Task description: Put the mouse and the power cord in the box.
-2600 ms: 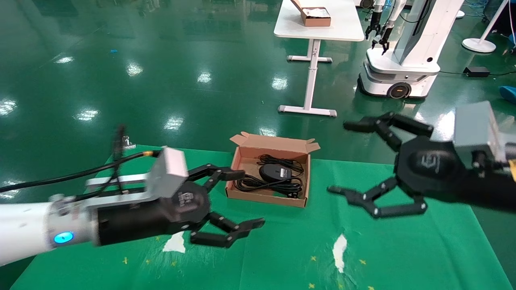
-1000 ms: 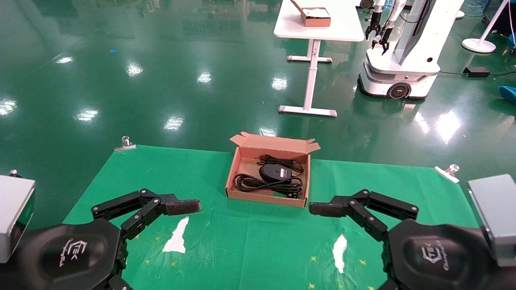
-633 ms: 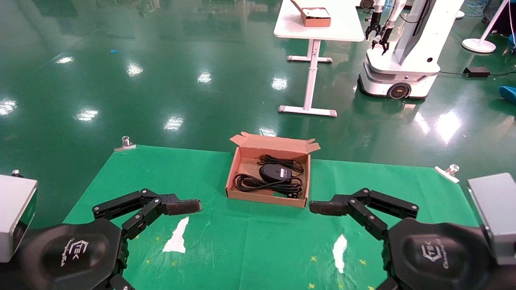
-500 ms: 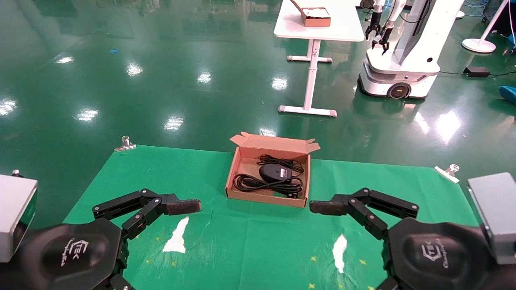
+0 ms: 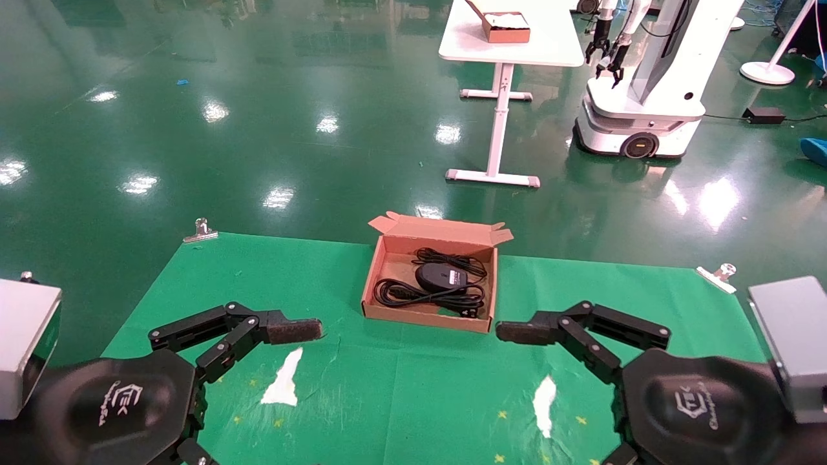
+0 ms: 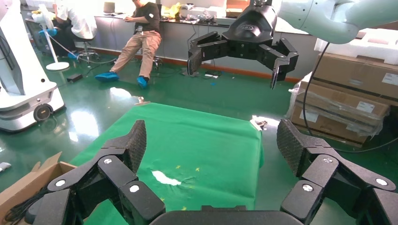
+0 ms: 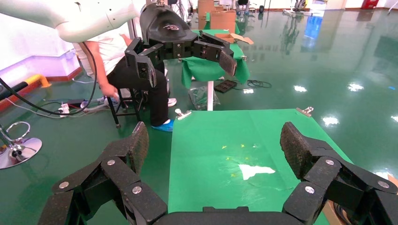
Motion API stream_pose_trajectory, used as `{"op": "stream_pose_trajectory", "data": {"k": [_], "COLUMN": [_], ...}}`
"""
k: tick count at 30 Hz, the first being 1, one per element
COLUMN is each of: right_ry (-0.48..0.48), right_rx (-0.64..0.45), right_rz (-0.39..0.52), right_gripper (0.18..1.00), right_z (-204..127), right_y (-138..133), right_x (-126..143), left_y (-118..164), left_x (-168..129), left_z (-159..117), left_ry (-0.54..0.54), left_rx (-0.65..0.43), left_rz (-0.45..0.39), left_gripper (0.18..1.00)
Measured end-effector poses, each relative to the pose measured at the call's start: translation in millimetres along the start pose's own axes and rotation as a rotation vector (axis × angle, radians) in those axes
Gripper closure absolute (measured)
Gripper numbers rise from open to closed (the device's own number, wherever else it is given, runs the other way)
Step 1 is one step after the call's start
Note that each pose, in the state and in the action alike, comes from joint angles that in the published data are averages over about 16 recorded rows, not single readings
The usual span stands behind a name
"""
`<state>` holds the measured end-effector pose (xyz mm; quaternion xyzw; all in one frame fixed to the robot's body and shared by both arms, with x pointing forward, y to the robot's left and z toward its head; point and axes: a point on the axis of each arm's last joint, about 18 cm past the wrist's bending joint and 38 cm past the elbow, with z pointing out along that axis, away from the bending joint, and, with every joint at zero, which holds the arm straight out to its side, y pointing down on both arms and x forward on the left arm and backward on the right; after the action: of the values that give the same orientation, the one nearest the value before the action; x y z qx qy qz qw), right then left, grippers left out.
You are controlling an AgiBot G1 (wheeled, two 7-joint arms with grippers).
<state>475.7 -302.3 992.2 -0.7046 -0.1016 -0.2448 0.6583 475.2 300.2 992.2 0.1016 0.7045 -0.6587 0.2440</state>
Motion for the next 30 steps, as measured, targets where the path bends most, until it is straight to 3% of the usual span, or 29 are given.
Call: {"op": "stream_pose_trajectory", "data": {"k": [30], "right_ry": [0.001], "right_rx": [0.0], "right_rz": [-0.001], "right_gripper": [0.178], "right_z": [-0.1], "right_y": [-0.1], "right_x": [0.2], "left_y": [0.2], "left_x": [-0.1], "left_z": [0.1], "left_ry": [0.0], "left_rx": [0.0], "left_rz": [0.0], "left_gripper": [0.184]}}
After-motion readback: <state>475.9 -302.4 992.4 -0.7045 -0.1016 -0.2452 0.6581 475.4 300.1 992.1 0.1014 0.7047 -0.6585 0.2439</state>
